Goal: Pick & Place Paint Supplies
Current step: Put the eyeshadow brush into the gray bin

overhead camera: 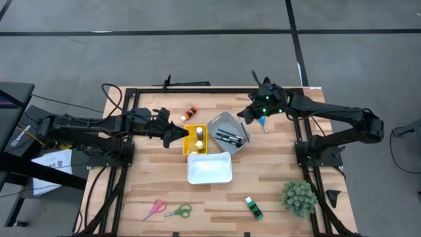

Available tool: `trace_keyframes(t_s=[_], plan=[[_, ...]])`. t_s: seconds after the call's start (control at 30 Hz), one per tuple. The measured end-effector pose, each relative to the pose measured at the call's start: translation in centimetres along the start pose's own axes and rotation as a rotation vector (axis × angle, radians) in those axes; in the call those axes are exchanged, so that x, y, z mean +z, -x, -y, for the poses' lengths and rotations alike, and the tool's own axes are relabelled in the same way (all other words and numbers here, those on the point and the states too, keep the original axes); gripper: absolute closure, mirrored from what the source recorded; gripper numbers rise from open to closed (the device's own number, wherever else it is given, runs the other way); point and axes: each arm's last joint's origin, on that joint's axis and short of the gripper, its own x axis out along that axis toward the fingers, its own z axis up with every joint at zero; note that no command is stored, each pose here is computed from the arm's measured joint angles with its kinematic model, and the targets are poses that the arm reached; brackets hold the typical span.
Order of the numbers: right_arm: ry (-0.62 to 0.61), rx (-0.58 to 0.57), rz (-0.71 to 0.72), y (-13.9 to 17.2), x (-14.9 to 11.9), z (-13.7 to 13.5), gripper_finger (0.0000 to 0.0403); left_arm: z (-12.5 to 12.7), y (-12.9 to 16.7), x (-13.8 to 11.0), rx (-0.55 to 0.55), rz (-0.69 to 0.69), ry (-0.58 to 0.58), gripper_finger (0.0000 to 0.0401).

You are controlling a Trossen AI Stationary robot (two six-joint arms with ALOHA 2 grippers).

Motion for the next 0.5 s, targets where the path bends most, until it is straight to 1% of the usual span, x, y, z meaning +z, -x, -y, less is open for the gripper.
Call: trace_keyframes(t_s=[0.07, 0.2, 0.43, 0.5], plan=[[0.033, 0.034, 0.014, -0.1, 0.6, 0.2, 0.0403, 0.2, 0.0, -0.2, 0.010, 0.013, 0.011, 0.0325], [0.080, 0.053, -0.020, -1.2, 0.7, 0.9, 0.0403, 0.7, 0.0, -0.6, 0.025, 0.029, 0.038, 0.0325], [0.215, 0.088, -0.077, -3.6, 2.0, 0.5, 0.0403, 1.5, 0.1, -1.3, 0.050, 0.058, 0.082, 0.0325], [0.261, 0.083, -0.098, -4.2, 2.5, 0.4, 0.0403, 1.7, 0.2, -1.5, 0.050, 0.060, 0.089, 0.0325]])
